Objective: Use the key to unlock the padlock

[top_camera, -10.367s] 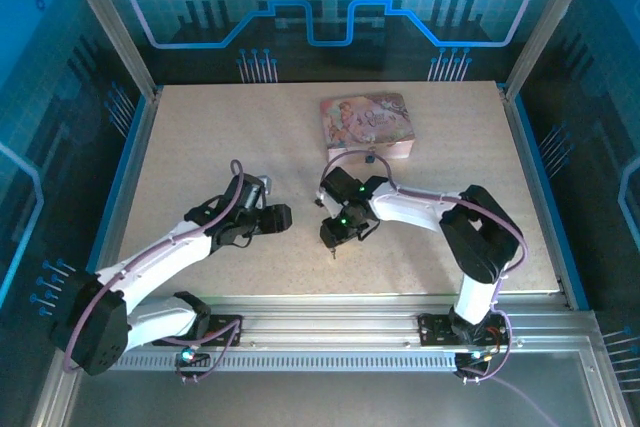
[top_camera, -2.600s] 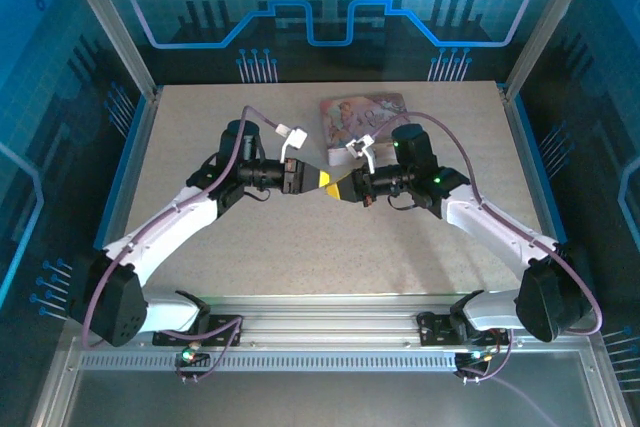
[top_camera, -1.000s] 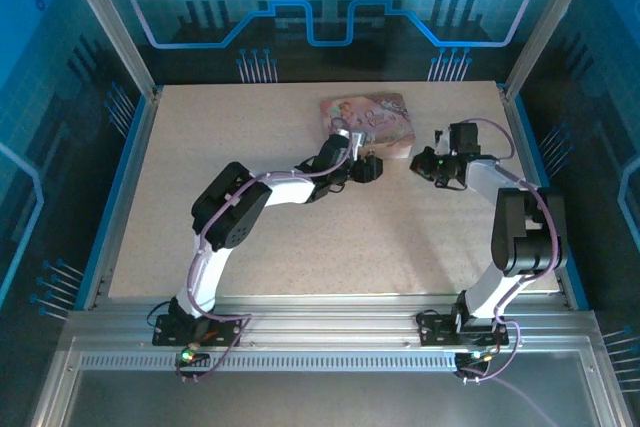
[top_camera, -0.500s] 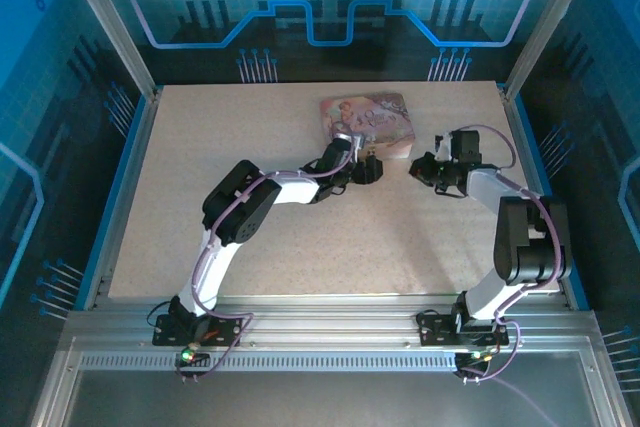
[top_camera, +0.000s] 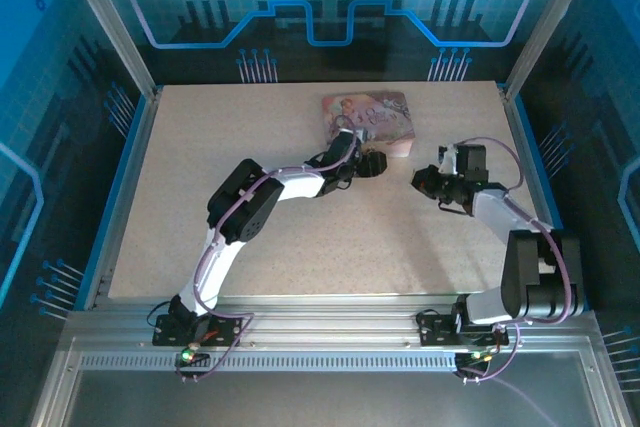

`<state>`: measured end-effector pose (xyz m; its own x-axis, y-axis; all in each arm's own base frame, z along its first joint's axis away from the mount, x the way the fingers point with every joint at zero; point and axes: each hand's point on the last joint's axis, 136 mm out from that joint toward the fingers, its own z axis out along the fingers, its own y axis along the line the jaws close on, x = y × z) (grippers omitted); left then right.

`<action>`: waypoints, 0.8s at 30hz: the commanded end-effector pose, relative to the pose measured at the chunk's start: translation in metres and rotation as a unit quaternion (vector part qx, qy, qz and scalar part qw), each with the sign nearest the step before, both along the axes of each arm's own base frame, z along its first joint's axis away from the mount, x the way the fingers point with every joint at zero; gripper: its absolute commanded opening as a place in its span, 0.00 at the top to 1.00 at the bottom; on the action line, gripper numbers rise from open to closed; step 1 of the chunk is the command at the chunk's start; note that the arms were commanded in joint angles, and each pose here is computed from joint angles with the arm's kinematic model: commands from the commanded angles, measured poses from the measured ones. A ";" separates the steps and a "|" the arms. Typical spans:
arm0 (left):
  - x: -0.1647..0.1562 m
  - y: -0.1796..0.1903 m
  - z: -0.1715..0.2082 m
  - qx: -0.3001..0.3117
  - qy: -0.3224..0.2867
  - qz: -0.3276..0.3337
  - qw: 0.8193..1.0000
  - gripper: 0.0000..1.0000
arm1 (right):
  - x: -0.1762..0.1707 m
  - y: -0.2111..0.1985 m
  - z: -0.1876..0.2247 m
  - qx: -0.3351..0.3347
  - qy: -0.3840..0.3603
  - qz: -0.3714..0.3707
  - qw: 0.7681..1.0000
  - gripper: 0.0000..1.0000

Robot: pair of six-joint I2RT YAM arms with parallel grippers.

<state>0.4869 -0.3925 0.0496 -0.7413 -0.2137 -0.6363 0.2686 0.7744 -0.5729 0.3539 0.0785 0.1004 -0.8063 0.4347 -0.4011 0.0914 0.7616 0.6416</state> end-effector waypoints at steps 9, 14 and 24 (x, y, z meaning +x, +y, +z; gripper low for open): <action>0.003 0.004 -0.005 -0.007 0.002 0.011 1.000 0.67 | -0.023 0.002 0.005 0.008 -0.010 0.010 1.000 1.00; -0.004 0.008 0.002 -0.005 -0.013 0.000 1.000 0.74 | -0.027 0.003 0.005 0.011 -0.012 0.009 1.000 1.00; -0.031 0.021 0.018 -0.018 -0.016 -0.016 1.000 0.75 | -0.033 0.010 0.004 0.016 -0.012 0.022 1.000 1.00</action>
